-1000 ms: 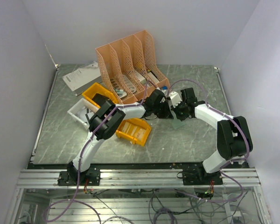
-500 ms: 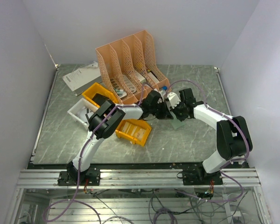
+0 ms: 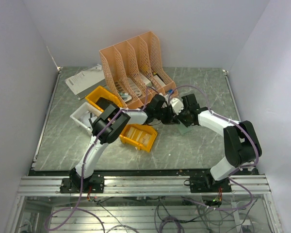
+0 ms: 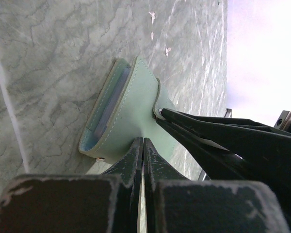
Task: Put the credit cards into the card holder
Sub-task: Close the card holder at the center of the board.
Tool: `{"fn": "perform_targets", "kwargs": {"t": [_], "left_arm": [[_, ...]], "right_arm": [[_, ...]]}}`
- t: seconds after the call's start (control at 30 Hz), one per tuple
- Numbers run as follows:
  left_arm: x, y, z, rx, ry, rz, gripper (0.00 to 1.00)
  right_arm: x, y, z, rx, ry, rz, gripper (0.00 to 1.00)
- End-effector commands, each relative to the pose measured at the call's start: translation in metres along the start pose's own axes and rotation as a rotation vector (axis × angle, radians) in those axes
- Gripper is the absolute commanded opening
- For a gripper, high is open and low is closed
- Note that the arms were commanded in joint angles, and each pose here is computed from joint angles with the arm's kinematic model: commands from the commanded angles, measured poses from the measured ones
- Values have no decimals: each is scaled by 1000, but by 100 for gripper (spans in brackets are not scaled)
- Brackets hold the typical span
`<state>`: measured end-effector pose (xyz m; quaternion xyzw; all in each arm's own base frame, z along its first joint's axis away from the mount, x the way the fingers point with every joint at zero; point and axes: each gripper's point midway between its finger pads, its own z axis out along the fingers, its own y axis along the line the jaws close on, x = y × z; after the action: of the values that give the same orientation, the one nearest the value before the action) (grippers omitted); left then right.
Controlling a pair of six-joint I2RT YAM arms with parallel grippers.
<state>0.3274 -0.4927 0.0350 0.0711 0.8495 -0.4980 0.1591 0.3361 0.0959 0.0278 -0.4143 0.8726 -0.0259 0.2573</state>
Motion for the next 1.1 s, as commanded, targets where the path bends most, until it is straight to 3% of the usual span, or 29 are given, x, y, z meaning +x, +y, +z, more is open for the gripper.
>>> {"fn": "perform_targets", "kwargs": {"t": [0.0,0.57,0.9,1.07], "left_arm": [[7,18,2,22,19,-45,7],[-3,16,-3,31,10,-52,7],[-1,16,-2,46,18,-59,7],[-2,17,-3,40,17,-55,7]], "right_arm": [[76,63,12,-199,251,-12,0],[93,113,11,-325,330,-100,0],[106,117,10,-333,373,-88,0],[95,116,7,-330,335,-79,5]]}}
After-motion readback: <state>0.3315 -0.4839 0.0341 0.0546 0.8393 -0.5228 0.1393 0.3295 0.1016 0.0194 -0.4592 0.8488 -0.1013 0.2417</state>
